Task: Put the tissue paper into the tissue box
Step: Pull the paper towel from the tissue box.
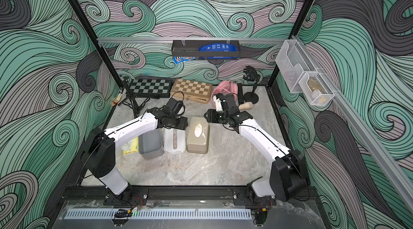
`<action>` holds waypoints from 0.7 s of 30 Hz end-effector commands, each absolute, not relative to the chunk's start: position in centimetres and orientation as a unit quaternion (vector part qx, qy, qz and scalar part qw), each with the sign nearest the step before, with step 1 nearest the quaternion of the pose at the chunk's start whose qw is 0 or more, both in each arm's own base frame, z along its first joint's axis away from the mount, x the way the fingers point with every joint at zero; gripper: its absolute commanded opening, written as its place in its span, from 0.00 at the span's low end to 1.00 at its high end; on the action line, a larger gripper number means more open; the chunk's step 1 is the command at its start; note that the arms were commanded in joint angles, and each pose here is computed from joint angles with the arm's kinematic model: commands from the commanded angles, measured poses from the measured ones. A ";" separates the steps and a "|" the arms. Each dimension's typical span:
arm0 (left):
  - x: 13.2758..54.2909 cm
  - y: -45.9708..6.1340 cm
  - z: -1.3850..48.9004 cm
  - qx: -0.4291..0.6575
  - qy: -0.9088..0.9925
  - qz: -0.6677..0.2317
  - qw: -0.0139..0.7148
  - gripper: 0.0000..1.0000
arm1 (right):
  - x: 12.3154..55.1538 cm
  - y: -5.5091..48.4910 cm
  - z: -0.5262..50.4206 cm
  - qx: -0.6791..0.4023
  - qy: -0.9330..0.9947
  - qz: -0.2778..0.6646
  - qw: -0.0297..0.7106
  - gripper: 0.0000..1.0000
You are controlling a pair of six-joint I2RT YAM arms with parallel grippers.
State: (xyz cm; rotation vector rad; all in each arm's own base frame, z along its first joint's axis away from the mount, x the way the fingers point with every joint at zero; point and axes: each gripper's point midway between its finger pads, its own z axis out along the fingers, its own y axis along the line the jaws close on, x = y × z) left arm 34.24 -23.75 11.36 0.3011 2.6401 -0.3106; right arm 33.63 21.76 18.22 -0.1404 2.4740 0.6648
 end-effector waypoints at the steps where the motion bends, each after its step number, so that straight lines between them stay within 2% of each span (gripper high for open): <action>1: 35.3 -23.2 13.9 0.085 0.947 -0.136 0.278 0.66 | 31.7 20.7 14.2 -0.057 0.961 0.145 0.230 0.56; 9: 34.9 -21.8 12.4 0.067 0.951 -0.156 0.259 0.66 | 31.6 24.1 11.9 -0.103 0.965 0.112 0.212 0.55; 18: 34.7 -21.9 12.0 0.071 0.951 -0.163 0.252 0.66 | 31.4 26.7 12.1 -0.122 0.963 0.131 0.204 0.51; 21: 34.6 -22.0 11.7 0.073 0.952 -0.165 0.248 0.66 | 31.0 27.0 11.4 -0.123 0.965 0.133 0.192 0.45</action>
